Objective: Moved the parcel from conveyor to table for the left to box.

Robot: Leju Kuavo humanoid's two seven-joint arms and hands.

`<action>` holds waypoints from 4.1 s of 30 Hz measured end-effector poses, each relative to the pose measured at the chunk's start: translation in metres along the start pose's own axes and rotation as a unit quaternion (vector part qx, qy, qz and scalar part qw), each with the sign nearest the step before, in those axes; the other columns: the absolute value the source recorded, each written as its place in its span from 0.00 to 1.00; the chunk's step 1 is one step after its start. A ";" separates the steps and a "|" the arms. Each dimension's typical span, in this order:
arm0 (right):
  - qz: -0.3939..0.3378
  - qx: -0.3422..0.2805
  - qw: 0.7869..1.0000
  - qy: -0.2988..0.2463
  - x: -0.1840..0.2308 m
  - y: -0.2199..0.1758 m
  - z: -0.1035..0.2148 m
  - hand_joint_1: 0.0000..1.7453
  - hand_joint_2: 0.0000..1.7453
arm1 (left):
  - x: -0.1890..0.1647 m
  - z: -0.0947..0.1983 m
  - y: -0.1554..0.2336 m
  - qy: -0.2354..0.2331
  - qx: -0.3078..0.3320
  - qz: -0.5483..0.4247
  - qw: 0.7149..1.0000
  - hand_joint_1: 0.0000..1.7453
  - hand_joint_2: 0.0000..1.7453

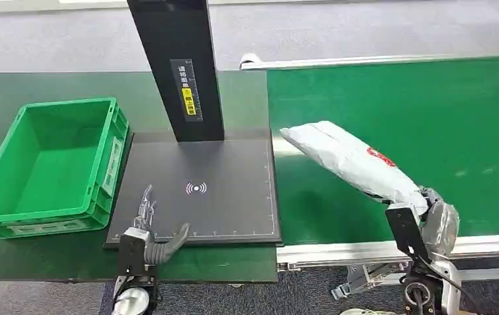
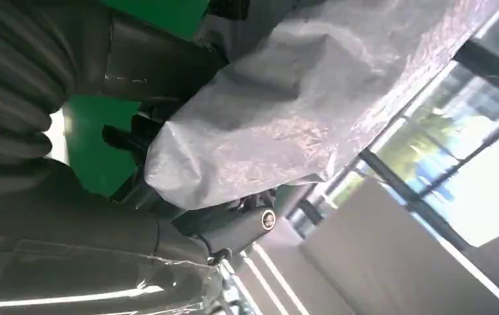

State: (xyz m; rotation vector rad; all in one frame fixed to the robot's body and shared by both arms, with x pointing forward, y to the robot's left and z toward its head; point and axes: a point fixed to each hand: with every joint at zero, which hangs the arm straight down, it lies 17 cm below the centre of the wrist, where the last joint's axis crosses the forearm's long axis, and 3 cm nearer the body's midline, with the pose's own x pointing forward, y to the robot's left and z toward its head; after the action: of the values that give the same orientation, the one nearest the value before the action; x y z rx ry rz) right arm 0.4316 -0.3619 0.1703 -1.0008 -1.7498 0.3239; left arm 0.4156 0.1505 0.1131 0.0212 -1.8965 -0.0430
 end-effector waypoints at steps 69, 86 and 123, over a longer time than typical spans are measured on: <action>0.050 0.322 0.944 -0.048 0.061 0.238 0.033 0.00 1.00 | 0.049 -0.049 -0.026 -0.096 -0.117 -0.180 0.972 0.00 1.00; -0.115 0.319 0.940 -0.036 0.098 0.233 0.063 0.00 1.00 | -0.054 -0.030 -0.133 -0.106 -0.365 -0.459 0.803 0.00 1.00; -0.156 0.252 0.955 -0.025 0.095 0.194 0.071 0.00 1.00 | -0.058 -0.092 -0.066 -0.078 -0.260 -0.495 0.825 1.00 1.00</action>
State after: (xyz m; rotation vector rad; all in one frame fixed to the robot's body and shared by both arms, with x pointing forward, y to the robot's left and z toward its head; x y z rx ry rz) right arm 0.4502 -0.1544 0.0797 -0.3471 -1.7141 0.5598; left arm 0.5211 0.0851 0.0855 0.6464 -1.7778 -1.2985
